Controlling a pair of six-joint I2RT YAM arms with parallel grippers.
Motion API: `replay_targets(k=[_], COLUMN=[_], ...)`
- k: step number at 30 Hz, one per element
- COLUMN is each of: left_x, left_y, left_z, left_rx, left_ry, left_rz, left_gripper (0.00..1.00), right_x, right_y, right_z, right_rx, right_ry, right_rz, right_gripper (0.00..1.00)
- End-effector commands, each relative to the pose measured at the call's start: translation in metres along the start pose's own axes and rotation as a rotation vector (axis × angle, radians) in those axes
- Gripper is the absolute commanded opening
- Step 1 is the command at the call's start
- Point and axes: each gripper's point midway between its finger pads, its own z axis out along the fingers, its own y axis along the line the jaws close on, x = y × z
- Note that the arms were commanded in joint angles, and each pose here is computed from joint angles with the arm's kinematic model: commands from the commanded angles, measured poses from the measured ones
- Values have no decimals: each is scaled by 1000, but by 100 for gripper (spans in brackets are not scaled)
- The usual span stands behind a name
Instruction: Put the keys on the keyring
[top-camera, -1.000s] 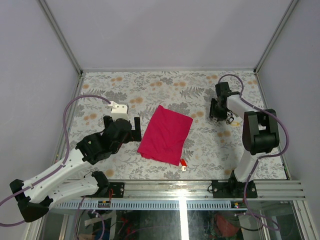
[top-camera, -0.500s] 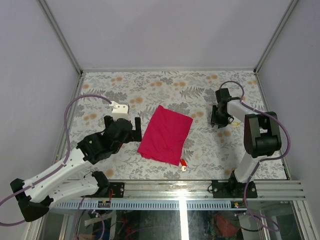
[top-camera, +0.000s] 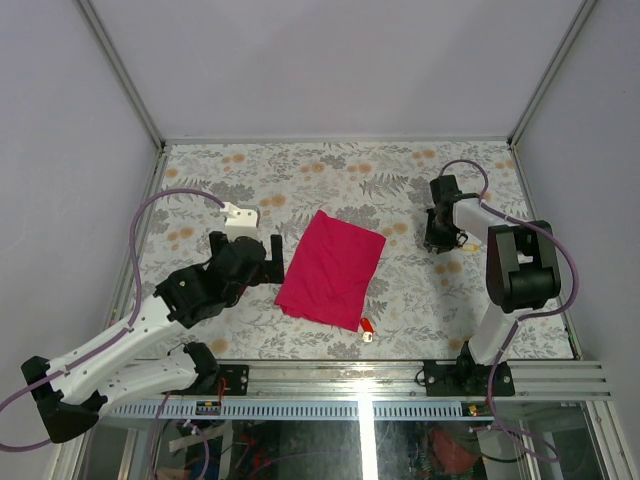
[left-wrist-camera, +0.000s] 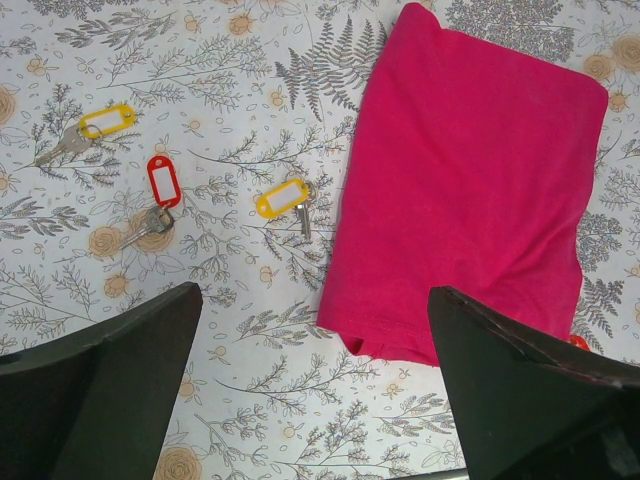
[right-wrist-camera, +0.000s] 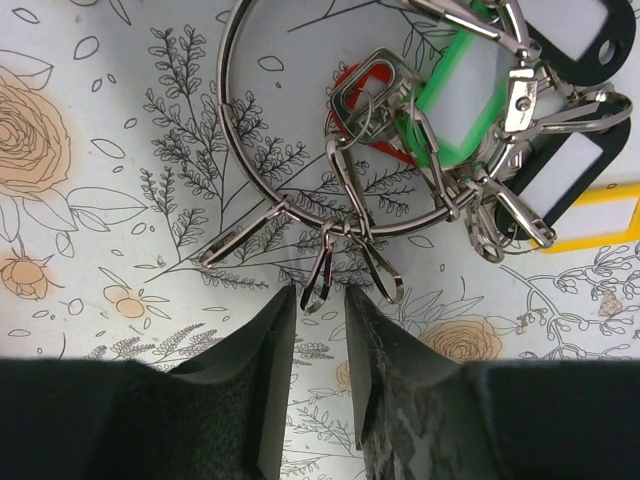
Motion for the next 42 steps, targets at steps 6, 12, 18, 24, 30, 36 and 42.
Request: replay_targets(k=[6,12,18,24,30,36,42], left_x=[-9,-12,-20,-28,-46,-57,-78], left_y=[-4,-1,3,-4,-15,-47,-86], left_z=[3,1,-5,-12,-15,-15,-25], left_rx=[10,-1,2,93,181,340,503], left_ry=[-36,-55,-100,-175,-294,-387,-459], left_rz=[-12,-26,-57,-80,-31,65,155], left_gripper=[100,100,100,100,100,100,100], right_x=[-10,-13,-19,-20,4,30,61], right_y=[1,2,5,19,27,50,75], right_z=[1,-3,-26,-73,-123,-171,-229], right_rx=[14,8,-34,-158,-275,-382,-466], right_ry=[-32,-50,-85,-124,-129,-145,-156], right_rz=[-23,-35,-51,-68,-89,-135,-249], right_gripper=[23,6,0,0,0,0,0])
